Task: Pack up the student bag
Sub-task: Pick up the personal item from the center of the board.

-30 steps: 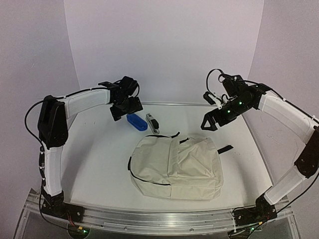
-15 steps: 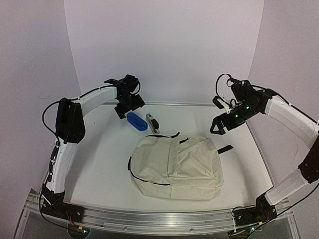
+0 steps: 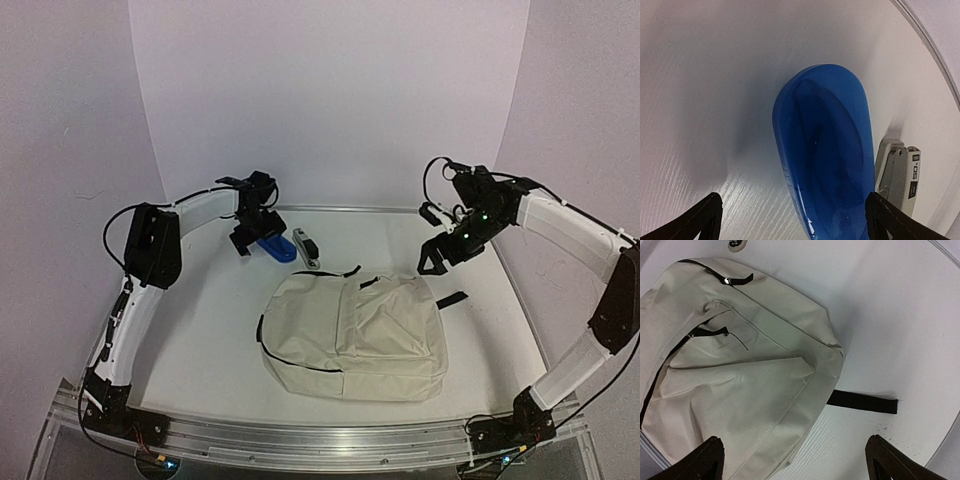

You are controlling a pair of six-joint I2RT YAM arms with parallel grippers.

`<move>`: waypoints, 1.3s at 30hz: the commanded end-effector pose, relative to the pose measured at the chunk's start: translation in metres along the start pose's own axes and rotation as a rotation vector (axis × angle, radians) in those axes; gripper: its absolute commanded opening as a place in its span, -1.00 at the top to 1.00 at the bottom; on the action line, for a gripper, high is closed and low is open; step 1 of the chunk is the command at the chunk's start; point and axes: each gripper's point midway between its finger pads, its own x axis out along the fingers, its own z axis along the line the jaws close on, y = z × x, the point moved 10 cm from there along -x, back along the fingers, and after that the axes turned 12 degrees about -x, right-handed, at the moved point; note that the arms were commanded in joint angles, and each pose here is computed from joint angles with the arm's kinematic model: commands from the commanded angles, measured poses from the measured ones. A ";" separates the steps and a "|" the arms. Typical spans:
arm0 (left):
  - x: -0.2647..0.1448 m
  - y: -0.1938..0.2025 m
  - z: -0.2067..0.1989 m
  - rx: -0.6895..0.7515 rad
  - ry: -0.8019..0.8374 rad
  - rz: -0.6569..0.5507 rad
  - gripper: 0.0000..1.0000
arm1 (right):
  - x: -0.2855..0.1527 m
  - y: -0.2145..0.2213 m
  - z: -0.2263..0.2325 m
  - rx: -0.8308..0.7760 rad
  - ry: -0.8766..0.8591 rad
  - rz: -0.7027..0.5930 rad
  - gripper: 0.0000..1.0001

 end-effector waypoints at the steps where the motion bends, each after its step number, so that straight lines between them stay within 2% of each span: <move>1: 0.014 -0.003 0.001 0.001 -0.006 -0.004 -0.99 | -0.009 -0.008 -0.003 -0.033 0.000 -0.001 -0.97; 8: 0.023 -0.012 0.000 0.009 0.012 -0.009 -0.99 | 0.000 -0.019 -0.006 -0.024 -0.043 0.013 -0.97; 13: 0.027 -0.015 0.012 -0.008 -0.047 0.017 -0.96 | 0.003 -0.029 -0.009 -0.021 -0.059 0.002 -0.97; 16: 0.017 -0.011 0.024 -0.002 -0.083 0.028 -0.80 | 0.005 -0.036 -0.008 -0.008 -0.111 -0.022 -0.97; 27: -0.046 0.003 0.055 0.025 -0.051 0.085 -0.10 | 0.004 -0.061 -0.001 0.040 -0.310 -0.123 -0.97; 31: -0.074 0.005 0.045 0.065 0.072 0.077 0.11 | -0.001 -0.070 0.002 0.062 -0.384 -0.168 -0.97; 35: -0.136 0.011 0.010 0.170 0.303 0.000 0.11 | -0.011 -0.084 0.007 0.084 -0.422 -0.227 -0.97; 39: -0.190 0.026 -0.023 0.228 0.530 -0.022 0.10 | -0.024 -0.102 0.025 0.054 -0.431 -0.298 -0.96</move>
